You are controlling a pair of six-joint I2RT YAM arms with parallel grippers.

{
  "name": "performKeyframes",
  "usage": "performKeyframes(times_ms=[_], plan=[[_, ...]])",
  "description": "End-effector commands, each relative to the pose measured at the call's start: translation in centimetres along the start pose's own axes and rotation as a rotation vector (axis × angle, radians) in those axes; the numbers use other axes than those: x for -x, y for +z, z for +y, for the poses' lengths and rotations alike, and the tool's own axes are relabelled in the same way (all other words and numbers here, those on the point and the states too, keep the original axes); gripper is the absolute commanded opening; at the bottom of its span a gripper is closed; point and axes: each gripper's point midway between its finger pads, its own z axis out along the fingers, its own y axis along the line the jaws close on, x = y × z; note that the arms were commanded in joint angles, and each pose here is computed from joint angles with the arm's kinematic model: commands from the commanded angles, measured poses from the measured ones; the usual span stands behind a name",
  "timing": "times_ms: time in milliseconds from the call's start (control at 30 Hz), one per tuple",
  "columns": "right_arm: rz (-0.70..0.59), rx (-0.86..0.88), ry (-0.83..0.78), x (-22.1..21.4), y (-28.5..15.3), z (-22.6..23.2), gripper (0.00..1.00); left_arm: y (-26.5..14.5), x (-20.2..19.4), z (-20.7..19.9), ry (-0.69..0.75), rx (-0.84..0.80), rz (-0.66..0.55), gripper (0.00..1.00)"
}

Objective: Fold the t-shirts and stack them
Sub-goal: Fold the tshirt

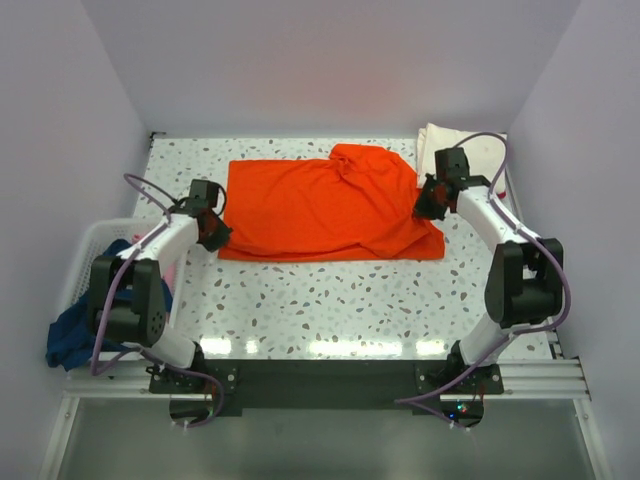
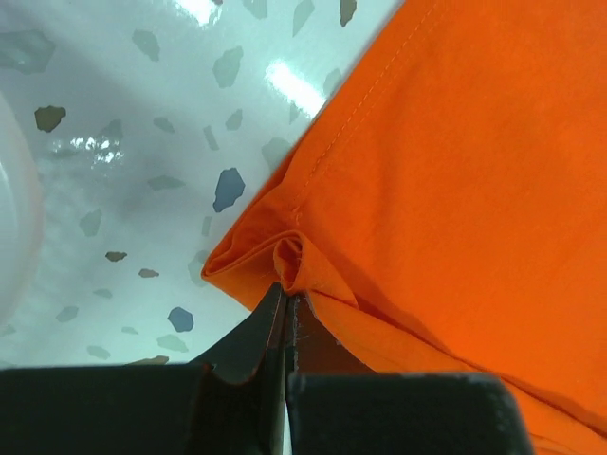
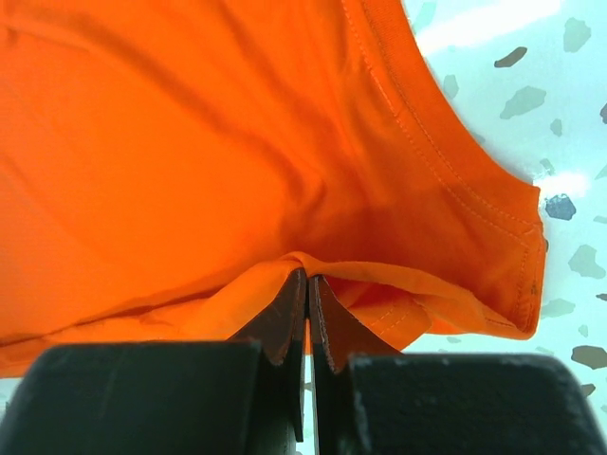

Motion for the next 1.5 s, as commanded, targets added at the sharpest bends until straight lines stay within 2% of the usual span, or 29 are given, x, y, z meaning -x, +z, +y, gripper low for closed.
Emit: performKeyframes(times_ms=[0, 633, 1467], plan=[[-0.062, 0.051, 0.023, 2.8, -0.6, 1.2, 0.00, -0.2, 3.0, -1.5, -0.022, -0.035, -0.068, 0.00], [-0.071, 0.065, 0.067, 4.9, 0.4, 1.1, 0.00, 1.2, 5.8, -3.8, -0.026, -0.062, -0.071, 0.00], [-0.056, 0.070, 0.108, 6.2, 2.3, 0.5, 0.00, 3.7, 7.4, -5.3, -0.033, -0.050, -0.048, 0.00]])
